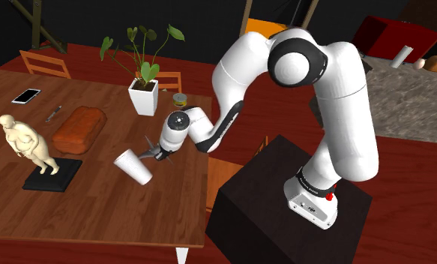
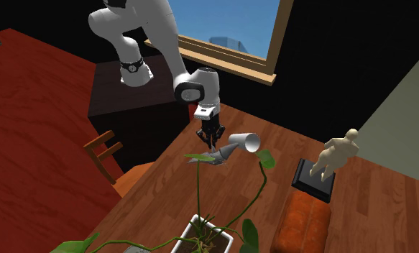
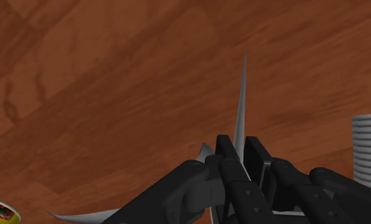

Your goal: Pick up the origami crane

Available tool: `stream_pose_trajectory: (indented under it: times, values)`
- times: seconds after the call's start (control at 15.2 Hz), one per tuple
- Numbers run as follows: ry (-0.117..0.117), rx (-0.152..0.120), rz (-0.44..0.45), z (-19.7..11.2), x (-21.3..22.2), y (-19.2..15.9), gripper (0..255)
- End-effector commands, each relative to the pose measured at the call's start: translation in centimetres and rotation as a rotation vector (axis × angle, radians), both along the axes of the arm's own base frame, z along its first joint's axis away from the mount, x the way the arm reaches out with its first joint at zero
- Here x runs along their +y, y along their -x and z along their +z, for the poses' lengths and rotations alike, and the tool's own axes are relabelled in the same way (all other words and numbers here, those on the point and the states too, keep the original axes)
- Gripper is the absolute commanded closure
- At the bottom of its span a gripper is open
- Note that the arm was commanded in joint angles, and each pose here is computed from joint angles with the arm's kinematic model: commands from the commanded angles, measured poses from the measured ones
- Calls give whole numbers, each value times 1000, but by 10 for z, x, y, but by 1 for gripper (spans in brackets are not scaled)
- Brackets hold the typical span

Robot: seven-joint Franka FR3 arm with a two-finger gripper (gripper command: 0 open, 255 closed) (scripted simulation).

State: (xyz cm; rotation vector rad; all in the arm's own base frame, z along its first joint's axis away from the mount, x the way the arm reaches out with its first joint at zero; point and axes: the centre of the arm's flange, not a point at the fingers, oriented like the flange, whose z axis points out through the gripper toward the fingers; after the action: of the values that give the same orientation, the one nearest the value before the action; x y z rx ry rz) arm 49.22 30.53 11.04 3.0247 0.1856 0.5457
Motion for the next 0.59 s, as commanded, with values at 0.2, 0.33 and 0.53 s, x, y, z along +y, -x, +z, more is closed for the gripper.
stream_pose_trajectory:
  times: [0.2,0.33,0.53]
  values:
    - [0,0,0,27,0,0,255]
    - [0,0,0,38,0,0,255]
    - [0,0,0,53,0,0,255]
